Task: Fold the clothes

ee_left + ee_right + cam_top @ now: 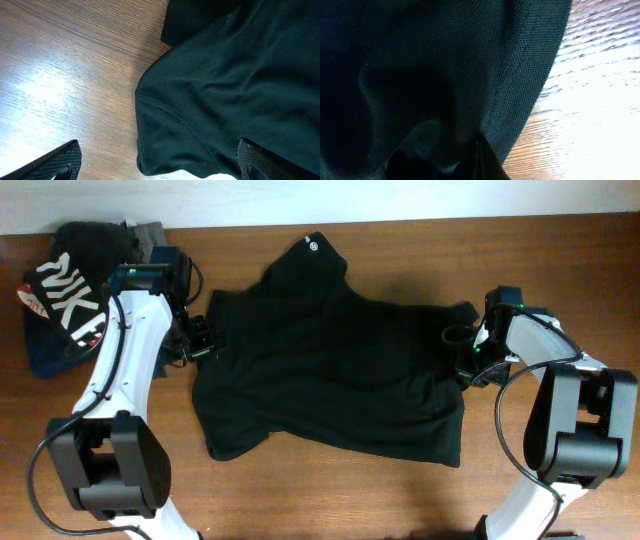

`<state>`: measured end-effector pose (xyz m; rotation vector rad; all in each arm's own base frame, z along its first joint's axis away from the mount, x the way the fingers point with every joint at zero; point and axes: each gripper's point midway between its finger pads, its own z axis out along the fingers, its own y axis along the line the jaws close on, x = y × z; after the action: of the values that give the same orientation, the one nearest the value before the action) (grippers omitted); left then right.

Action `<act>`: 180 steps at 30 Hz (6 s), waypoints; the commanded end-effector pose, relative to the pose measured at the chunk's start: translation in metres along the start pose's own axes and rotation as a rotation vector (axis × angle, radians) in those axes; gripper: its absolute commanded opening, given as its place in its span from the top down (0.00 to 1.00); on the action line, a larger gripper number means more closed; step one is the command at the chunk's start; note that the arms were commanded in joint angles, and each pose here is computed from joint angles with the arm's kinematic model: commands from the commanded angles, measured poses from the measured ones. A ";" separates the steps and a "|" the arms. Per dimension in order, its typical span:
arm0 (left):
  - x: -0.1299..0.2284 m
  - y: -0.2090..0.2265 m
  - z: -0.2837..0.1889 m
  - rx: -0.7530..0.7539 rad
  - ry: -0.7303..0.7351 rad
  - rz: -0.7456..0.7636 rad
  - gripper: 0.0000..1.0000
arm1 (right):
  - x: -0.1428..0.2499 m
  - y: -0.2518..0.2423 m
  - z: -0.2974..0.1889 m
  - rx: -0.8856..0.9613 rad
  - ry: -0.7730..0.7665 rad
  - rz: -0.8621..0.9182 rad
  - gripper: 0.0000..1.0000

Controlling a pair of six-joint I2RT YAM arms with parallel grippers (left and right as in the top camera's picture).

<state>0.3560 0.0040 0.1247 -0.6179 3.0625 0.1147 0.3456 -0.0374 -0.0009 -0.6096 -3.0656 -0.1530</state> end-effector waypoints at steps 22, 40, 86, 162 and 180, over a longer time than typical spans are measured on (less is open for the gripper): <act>-0.002 -0.004 0.000 0.011 -0.008 0.009 0.01 | -0.037 -0.092 -0.051 0.150 -0.049 0.213 0.96; 0.003 -0.059 -0.005 0.140 -0.049 0.155 0.02 | 0.085 -0.031 -0.126 0.115 0.213 0.101 0.96; 0.018 -0.088 -0.008 0.149 -0.062 0.253 0.02 | 0.124 -0.111 -0.027 0.129 0.176 0.537 0.96; 0.006 -0.146 -0.018 0.274 -0.209 0.417 0.35 | 0.033 -0.026 -0.129 -0.135 -0.351 0.196 0.48; -0.003 -0.213 0.064 0.305 -0.186 0.413 0.99 | 0.039 -0.030 -0.016 -0.099 0.011 0.205 0.96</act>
<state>0.4414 -0.1831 0.0578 0.0639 2.8669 -0.2543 0.2990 -0.0566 0.0225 -0.9522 -3.0085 -0.2771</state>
